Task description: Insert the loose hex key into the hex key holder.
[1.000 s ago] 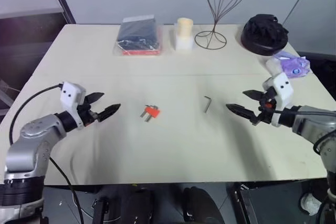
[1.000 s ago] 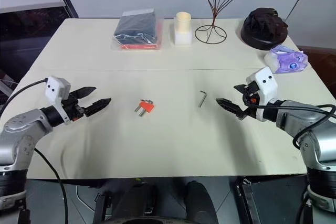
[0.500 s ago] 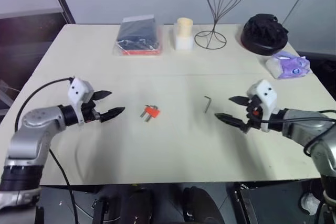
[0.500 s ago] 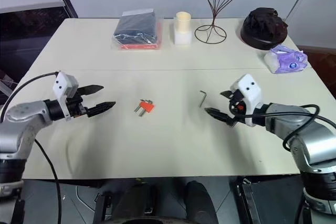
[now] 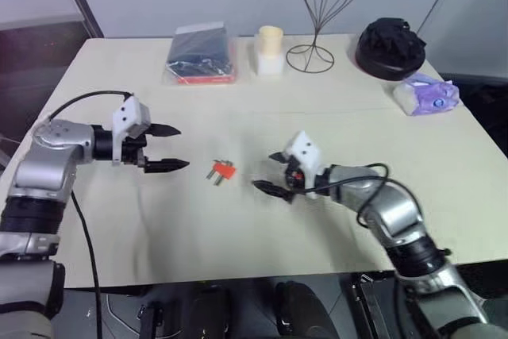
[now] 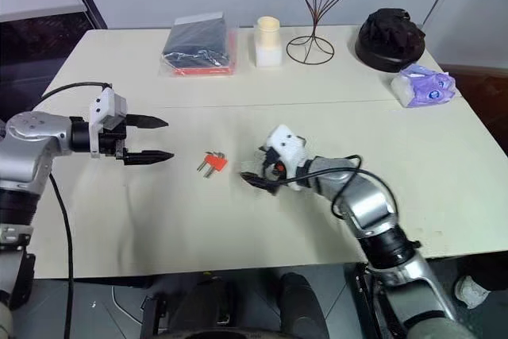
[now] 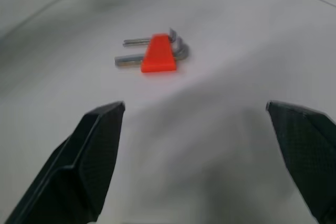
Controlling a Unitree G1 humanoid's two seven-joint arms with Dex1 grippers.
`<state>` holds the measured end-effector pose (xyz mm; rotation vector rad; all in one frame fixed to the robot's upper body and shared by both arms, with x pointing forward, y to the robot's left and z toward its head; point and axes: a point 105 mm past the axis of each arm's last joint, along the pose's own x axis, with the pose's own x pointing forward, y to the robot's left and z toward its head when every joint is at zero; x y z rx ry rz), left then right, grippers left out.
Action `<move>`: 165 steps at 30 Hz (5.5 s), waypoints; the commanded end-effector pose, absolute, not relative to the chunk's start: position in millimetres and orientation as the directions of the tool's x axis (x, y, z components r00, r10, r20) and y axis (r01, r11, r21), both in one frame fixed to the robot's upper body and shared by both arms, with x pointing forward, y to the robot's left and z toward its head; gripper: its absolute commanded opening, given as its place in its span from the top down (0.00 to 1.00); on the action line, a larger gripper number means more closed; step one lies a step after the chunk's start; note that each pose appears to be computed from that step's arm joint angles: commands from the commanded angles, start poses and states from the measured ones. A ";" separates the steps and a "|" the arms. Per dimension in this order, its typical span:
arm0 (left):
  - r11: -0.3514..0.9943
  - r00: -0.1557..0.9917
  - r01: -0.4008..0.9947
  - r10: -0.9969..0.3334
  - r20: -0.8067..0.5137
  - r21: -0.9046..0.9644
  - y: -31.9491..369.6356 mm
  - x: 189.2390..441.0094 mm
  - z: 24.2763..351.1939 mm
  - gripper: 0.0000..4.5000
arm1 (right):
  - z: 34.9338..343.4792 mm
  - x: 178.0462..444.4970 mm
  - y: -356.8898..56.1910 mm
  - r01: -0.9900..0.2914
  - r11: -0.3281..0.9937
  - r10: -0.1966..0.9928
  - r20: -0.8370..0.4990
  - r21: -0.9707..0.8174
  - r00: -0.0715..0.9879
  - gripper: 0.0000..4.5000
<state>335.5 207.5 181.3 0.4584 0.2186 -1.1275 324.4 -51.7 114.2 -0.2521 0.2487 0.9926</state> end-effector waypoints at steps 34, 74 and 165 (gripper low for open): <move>0.438 0.510 0.858 -0.788 -0.346 0.267 214.8 321.6 177.7 0.00 | 78.0 343.1 7.5 -0.850 0.483 0.787 -0.321 -0.210 0.527 0.78; 0.334 0.332 0.943 -0.935 0.123 0.000 83.5 397.0 231.8 0.00 | 246.3 364.3 -58.8 -0.047 0.128 0.867 0.089 -0.991 0.490 0.78; 0.570 0.565 0.804 -0.821 0.081 0.172 113.2 327.0 196.5 1.00 | 142.9 351.6 -184.9 -0.249 0.968 0.223 -0.373 -0.023 0.901 0.02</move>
